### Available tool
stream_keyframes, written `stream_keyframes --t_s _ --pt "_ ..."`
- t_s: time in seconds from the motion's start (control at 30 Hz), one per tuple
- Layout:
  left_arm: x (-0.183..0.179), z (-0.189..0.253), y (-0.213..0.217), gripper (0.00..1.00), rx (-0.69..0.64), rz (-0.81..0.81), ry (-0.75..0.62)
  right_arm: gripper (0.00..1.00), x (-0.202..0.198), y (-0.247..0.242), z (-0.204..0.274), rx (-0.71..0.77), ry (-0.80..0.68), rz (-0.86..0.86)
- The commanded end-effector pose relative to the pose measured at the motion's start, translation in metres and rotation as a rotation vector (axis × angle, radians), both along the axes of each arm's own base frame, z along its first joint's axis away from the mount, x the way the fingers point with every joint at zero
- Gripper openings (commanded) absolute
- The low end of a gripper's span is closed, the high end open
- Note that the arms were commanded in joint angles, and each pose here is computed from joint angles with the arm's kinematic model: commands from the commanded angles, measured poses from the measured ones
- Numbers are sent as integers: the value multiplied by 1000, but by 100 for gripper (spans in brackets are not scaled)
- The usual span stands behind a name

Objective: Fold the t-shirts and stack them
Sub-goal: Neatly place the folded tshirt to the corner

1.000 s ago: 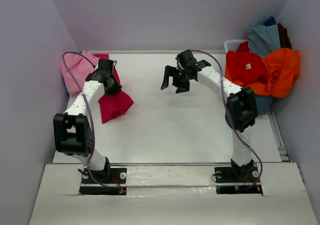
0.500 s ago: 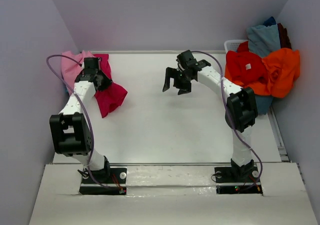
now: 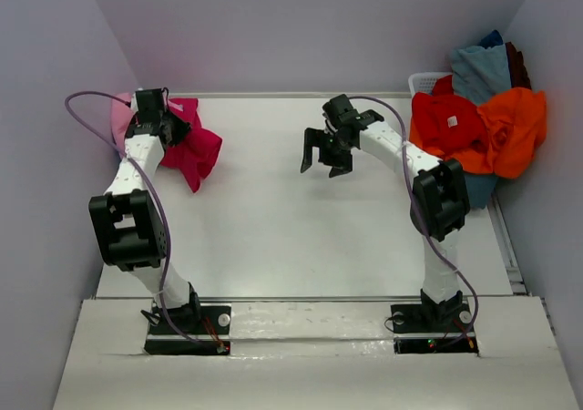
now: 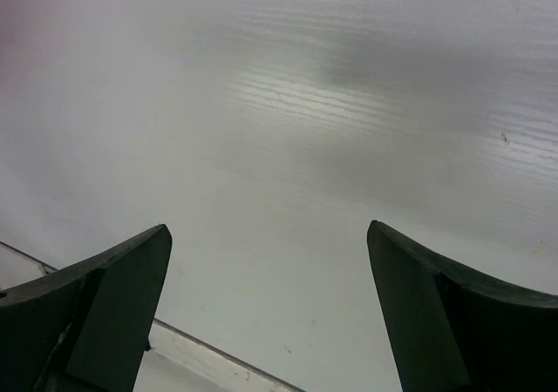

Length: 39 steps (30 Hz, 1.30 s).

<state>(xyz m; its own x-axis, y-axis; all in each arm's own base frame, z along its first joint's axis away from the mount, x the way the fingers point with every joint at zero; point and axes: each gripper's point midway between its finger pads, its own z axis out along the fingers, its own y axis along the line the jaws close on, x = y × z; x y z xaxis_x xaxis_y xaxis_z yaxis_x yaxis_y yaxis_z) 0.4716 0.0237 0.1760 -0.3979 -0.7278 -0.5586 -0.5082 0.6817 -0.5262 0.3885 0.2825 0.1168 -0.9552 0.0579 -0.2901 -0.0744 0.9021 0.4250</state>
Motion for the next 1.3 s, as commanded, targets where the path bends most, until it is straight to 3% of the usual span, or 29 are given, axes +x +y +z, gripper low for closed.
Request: stream_keyframes --t_s 0.0,0.23,0.77,1.27 --pt "42 73 20 6 4 58 -237 100 -7 -14 17 -25 -28 -5" --pt "66 89 51 6 -37 131 -312 100 -18 -25 13 -63 -8 -12" --pt "100 126 113 6 11 332 -425 100 -18 -33 15 -126 13 0" --pt "117 92 152 6 82 485 -383 100 -26 -32 7 -158 32 23"
